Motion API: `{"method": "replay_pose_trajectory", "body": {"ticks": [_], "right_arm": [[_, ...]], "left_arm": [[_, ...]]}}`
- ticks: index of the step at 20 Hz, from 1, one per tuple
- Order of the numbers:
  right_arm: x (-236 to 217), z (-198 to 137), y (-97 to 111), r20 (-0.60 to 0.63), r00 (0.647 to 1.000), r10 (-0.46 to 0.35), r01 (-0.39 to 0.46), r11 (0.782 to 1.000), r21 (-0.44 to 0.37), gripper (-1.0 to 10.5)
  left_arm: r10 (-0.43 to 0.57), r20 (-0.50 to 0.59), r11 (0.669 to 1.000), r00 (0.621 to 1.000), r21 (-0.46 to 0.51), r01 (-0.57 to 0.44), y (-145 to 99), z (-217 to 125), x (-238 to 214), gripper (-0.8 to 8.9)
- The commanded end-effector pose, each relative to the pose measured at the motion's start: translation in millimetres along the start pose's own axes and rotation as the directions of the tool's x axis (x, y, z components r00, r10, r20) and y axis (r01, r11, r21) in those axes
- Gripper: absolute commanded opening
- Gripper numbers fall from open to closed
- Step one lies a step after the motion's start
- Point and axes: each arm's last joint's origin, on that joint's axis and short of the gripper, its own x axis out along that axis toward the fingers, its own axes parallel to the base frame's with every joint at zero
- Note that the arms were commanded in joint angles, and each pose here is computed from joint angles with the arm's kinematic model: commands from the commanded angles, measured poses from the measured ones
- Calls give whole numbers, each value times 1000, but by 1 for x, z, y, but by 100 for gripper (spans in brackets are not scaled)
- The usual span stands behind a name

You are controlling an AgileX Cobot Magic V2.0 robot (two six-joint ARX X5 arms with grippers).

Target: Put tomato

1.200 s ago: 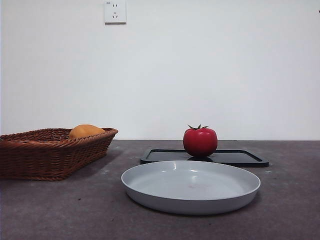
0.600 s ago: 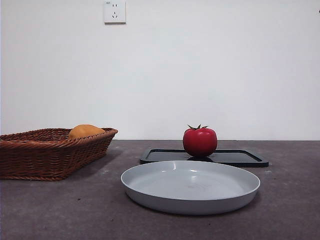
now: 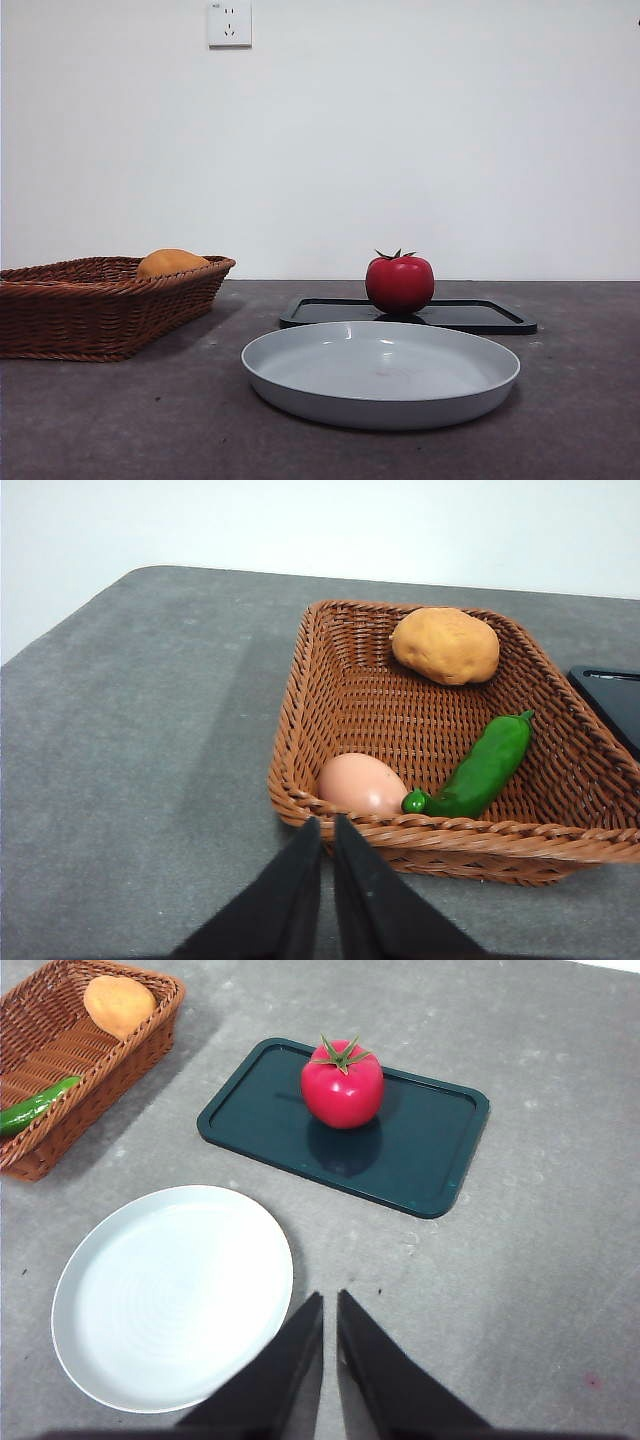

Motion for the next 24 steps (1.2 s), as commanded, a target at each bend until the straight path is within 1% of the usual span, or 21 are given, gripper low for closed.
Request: {"method": "replay_pose_trajectory", "body": {"ticks": [1, 17, 18, 19, 20, 22, 24], "right_arm": [[-1, 3, 1, 13, 1000, 5, -5, 1000, 4, 16], [-4, 2, 1, 23, 1000, 7, -7, 1000, 1, 16], [-9, 3, 0, 56, 998, -15, 18, 998, -53, 16], [-16, 4, -2, 111, 992, -57, 67, 994, -91, 16], [-22, 3, -5, 159, 984, -75, 91, 991, -94, 16], [-30, -9, -11, 253, 959, -129, 150, 987, -64, 16], [-28, -27, -19, 360, 911, -202, 228, 973, -32, 16]], "left_arm": [[4, -28, 1000, 1000, 0, -4, 1, -8, 2, 20], [4, -27, 1000, 1000, 5, -4, 1, -7, 2, 20], [4, -27, 1000, 1000, 5, -4, 1, -7, 2, 20], [4, -27, 1000, 1000, 5, -4, 1, -7, 2, 20], [4, -27, 1000, 1000, 5, -4, 1, -7, 2, 20], [4, -27, 1000, 1000, 5, -4, 1, -7, 2, 20], [4, -27, 1000, 1000, 5, -4, 1, -7, 2, 20]]}}
